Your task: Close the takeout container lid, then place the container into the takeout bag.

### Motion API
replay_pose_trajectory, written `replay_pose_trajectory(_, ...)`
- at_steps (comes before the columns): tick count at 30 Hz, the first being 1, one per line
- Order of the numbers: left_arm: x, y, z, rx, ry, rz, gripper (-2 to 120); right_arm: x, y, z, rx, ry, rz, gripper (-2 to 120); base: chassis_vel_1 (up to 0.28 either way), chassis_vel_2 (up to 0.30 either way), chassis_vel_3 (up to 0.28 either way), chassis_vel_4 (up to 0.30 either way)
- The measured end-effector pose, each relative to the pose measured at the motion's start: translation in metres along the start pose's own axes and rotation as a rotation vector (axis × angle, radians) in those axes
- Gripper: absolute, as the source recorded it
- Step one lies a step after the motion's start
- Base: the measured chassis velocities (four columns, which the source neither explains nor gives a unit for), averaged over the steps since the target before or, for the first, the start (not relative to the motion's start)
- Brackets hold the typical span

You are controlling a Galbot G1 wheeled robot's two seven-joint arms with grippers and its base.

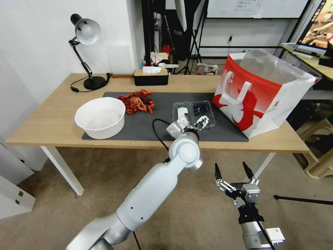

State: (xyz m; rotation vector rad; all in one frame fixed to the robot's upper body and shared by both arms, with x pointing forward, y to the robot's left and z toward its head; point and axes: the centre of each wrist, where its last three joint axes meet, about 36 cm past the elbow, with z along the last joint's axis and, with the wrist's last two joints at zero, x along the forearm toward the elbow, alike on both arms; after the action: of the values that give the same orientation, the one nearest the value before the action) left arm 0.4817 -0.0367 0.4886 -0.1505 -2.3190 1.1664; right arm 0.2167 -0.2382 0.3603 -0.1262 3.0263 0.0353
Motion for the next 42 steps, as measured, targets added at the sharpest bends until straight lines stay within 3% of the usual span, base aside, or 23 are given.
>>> replay_pose_trajectory(28,-0.004,0.015,-0.015,0.06,-0.053,-0.023,100,0.001,0.004,0.005,-0.005,-0.004,-0.013,100,0.0,0.0,0.0,0.0)
replay_pose_trajectory(42,0.001,0.016,-0.018,0.131,-0.08,0.036,100,0.004,0.005,0.004,0.001,-0.002,-0.02,100,0.0,0.0,0.0,0.0)
